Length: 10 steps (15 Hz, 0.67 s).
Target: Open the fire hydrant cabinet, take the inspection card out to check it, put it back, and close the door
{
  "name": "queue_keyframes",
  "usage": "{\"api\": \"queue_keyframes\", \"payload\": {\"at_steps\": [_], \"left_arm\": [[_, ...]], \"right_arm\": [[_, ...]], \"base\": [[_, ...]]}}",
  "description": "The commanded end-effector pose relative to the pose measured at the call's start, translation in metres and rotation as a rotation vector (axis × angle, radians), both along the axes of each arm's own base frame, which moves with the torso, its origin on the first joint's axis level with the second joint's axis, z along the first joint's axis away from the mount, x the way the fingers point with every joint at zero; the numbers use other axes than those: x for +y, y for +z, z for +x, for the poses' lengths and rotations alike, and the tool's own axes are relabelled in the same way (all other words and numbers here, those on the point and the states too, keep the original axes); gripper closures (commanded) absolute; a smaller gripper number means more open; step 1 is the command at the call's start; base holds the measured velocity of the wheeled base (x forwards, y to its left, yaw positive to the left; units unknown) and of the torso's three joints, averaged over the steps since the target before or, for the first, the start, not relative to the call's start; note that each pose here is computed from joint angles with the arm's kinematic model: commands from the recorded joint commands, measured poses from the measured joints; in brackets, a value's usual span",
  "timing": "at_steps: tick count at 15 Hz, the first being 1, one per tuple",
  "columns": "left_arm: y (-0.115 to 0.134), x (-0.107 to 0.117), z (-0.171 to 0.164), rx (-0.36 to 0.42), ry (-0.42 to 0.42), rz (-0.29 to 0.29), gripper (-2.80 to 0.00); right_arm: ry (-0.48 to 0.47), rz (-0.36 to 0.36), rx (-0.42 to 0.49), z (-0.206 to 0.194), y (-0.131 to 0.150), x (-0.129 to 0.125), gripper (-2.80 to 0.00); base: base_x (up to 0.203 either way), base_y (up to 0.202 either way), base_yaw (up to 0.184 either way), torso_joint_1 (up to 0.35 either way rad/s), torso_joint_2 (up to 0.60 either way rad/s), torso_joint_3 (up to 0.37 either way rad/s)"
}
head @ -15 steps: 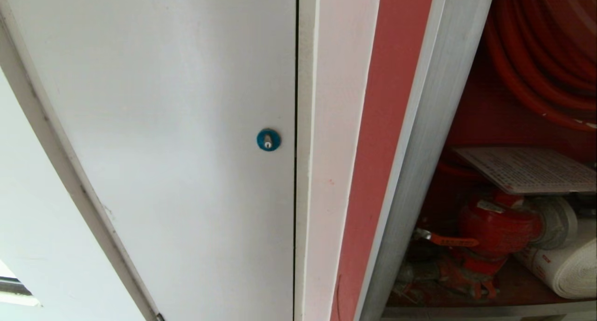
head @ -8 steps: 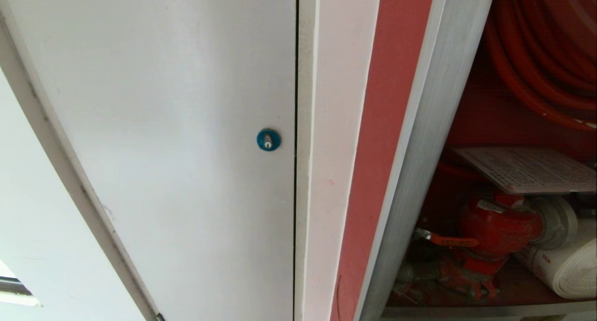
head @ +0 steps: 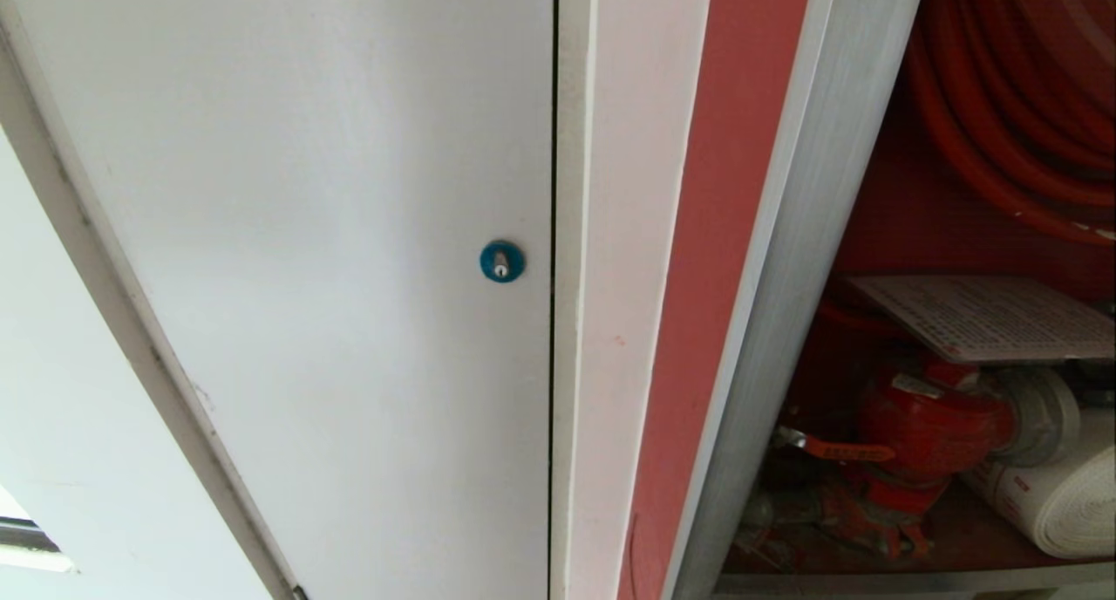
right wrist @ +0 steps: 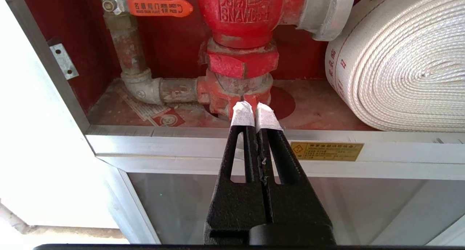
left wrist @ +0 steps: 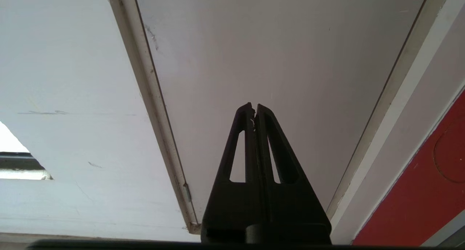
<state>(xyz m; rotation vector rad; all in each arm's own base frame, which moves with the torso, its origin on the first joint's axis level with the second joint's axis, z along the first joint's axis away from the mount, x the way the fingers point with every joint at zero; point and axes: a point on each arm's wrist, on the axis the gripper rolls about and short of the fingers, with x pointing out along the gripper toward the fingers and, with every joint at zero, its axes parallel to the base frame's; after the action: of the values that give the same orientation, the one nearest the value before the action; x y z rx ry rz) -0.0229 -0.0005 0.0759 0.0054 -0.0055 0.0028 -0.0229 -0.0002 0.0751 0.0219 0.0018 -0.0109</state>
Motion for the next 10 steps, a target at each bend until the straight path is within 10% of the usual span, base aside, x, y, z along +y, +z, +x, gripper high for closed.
{"api": "queue_keyframes", "payload": {"at_steps": [1, 10], "left_arm": [[-0.0008, 0.0, 0.0002, 0.002, 0.0, 0.002, 0.0], [-0.0008, 0.0, 0.0002, 0.002, 0.0, 0.001, 0.0]], "right_arm": [[0.0, 0.001, 0.0, 0.0, 0.0, 0.0, 0.0], [-0.003, 0.036, -0.005, -0.0001, 0.0002, -0.0001, 0.0]], "base": [[0.0, 0.0, 0.0, 0.0, 0.0, 0.0], [0.0, 0.0, 0.0, 0.0, 0.0, 0.0]]}}
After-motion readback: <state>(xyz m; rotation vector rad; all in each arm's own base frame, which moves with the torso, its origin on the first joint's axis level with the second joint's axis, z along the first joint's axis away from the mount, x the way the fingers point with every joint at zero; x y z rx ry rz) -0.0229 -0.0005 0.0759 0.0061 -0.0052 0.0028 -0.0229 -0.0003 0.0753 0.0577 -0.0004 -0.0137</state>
